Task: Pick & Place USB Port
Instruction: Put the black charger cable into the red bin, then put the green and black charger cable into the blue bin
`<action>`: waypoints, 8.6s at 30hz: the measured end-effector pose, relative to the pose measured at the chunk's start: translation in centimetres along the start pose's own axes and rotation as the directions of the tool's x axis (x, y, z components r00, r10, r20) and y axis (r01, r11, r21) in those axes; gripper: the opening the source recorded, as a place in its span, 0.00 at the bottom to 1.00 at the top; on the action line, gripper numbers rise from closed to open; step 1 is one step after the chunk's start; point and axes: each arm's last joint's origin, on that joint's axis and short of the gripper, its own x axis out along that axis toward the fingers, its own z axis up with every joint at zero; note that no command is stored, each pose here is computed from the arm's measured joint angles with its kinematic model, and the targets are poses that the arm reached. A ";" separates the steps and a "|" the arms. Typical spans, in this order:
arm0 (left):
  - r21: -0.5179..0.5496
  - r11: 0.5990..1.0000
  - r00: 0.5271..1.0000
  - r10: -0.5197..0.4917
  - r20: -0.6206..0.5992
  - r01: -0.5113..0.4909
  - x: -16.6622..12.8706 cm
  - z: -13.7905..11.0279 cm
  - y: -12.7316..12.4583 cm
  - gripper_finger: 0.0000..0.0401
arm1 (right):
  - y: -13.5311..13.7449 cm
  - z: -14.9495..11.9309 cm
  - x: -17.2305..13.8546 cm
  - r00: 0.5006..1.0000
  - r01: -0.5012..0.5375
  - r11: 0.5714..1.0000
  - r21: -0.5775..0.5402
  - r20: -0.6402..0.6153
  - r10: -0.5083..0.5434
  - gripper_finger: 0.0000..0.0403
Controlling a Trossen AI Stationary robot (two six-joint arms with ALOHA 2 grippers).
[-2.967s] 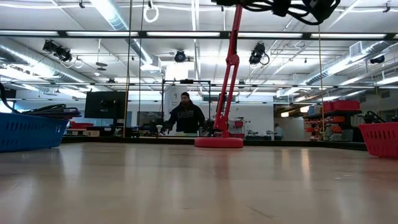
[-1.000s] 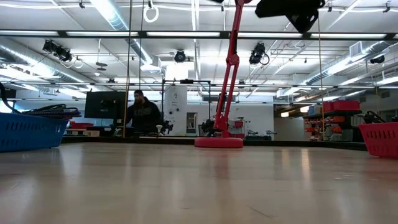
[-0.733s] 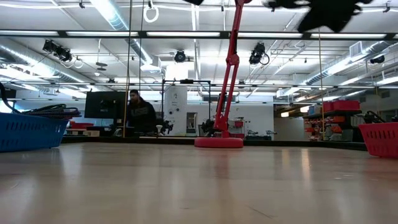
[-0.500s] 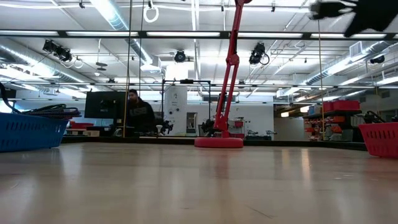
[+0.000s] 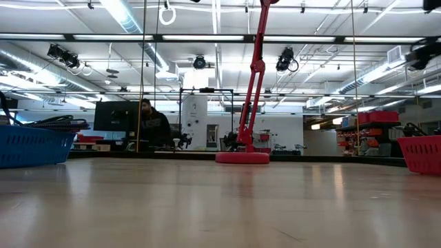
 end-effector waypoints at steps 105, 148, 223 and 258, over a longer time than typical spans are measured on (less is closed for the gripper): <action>-0.033 0.999 1.000 0.001 0.000 -0.001 0.1 0.0 0.0 0.15 | 11.2 -6.1 9.2 0.941 -0.256 0.965 -0.063 -0.247 0.233 0.27; -0.051 0.999 1.000 0.001 -0.001 -0.001 0.1 0.0 0.0 0.15 | 13.9 -7.0 12.6 0.938 -0.309 0.939 -0.148 -0.207 0.276 0.43; -0.118 0.933 0.772 -0.205 0.602 0.340 6.8 10.4 8.9 0.15 | 7.5 10.7 -3.2 0.240 -0.329 0.674 -0.662 0.632 0.737 0.02; -0.114 0.957 0.810 -0.157 0.564 0.265 8.3 10.2 10.7 0.15 | 8.1 10.8 -2.8 0.243 -0.319 0.669 -0.671 0.624 0.742 0.02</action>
